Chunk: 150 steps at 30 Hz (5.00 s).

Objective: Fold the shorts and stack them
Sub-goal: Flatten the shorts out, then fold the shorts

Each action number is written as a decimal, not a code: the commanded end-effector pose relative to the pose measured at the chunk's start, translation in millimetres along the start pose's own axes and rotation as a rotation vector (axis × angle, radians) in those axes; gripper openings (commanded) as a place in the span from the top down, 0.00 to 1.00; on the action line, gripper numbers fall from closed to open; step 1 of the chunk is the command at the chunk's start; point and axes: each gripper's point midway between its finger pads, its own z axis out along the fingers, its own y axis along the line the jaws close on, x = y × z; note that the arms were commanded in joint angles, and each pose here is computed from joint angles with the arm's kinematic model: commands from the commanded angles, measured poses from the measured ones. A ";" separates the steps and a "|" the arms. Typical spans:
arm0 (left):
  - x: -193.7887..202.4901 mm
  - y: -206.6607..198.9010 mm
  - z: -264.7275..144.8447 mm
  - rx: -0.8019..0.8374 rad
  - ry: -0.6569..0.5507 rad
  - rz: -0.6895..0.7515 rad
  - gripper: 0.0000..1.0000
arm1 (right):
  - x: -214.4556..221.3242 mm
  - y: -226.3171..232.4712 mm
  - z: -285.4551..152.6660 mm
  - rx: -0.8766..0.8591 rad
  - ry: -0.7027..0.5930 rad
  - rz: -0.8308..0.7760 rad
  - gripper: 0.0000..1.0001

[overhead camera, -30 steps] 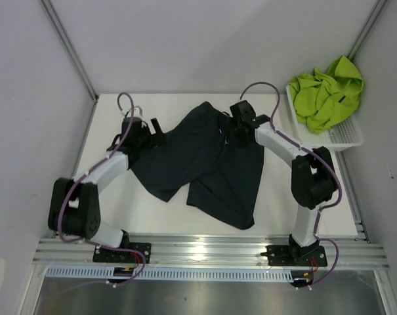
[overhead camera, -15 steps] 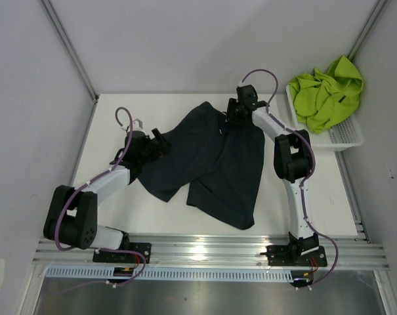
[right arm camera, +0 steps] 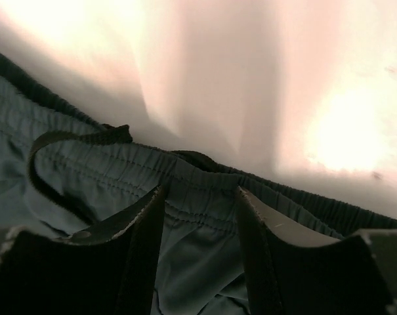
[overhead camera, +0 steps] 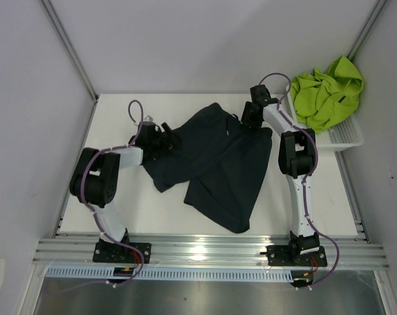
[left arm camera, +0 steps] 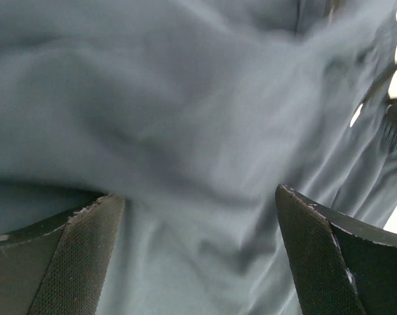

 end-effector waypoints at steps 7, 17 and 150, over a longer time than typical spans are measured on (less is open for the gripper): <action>-65.8 0.3 63.2 -0.078 0.095 0.045 0.01 | 74.5 -64.8 -49.9 0.233 0.207 -0.092 0.53; -113.5 -8.4 108.4 -0.094 0.144 0.109 0.01 | 209.0 0.0 -114.1 0.205 0.292 -0.266 0.49; 181.2 23.7 -141.4 -0.005 0.170 0.410 1.00 | 70.3 -81.2 -80.2 -0.132 -0.014 0.375 1.00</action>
